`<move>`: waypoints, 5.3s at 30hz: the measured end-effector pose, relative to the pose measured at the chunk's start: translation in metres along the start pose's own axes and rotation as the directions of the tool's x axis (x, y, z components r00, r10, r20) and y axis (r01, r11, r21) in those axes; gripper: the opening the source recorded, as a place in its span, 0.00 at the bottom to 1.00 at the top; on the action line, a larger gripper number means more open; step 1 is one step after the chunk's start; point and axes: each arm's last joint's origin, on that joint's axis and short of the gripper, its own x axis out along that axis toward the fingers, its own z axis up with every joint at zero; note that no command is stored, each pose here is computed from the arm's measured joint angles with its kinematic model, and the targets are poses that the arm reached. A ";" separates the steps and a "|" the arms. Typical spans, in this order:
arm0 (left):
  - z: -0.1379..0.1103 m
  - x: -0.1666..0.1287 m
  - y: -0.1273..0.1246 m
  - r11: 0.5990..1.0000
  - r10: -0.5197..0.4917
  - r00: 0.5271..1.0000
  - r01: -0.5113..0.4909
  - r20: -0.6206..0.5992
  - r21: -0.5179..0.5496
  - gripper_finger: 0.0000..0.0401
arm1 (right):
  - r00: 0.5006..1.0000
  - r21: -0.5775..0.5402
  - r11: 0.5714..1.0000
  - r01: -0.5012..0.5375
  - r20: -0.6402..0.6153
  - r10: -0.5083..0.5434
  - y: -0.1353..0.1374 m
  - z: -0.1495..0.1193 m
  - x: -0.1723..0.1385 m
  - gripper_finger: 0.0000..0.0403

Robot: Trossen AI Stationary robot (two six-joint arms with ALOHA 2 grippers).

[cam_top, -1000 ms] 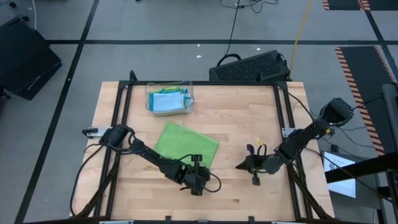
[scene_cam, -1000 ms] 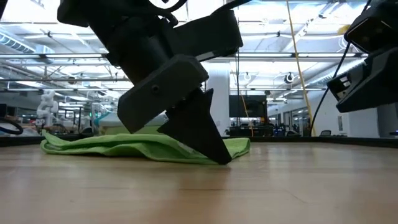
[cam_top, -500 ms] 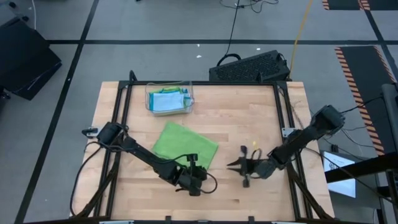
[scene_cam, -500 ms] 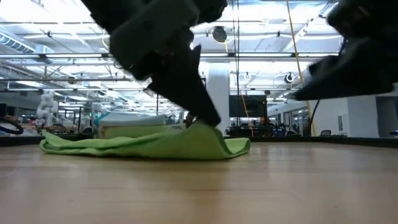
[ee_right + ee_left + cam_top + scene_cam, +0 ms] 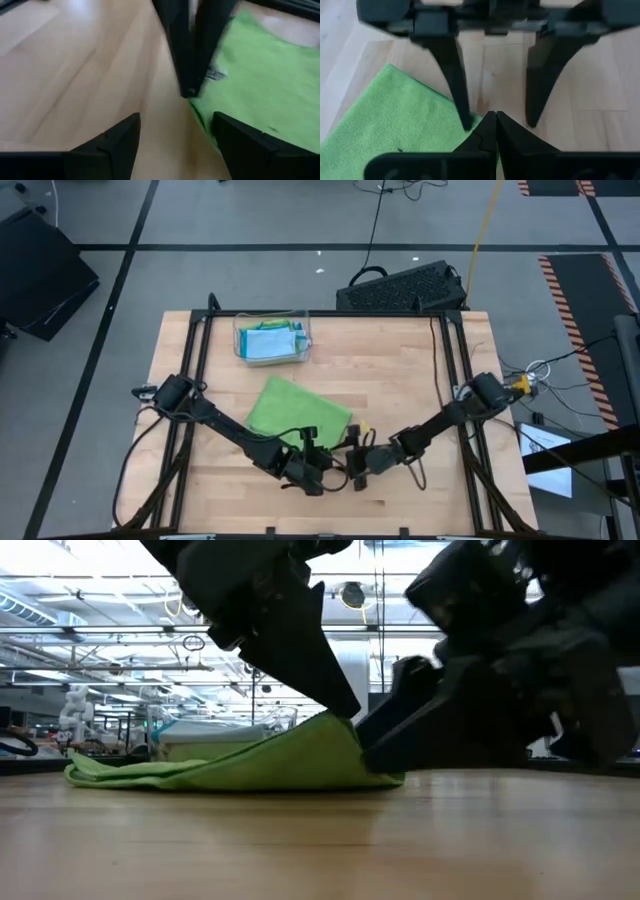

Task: Fold microfiber towels
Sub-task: Fold the green microfiber cloth

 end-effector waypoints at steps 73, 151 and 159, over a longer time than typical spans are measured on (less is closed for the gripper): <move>-0.046 -0.062 -0.065 0.943 0.295 0.935 -0.318 0.195 0.102 0.01 | 0.988 -0.344 0.939 0.004 -0.142 -0.056 0.001 0.009 -0.043 0.48; 0.094 -0.130 0.108 0.968 0.191 0.883 -0.241 0.429 0.066 0.02 | 0.935 0.257 0.899 0.355 -0.084 -0.346 -0.114 0.076 -0.190 0.01; 0.092 -0.118 0.121 0.995 0.099 0.925 -0.101 0.368 -0.012 0.01 | 0.965 0.409 0.877 0.252 -0.035 -0.261 -0.120 0.076 -0.223 0.01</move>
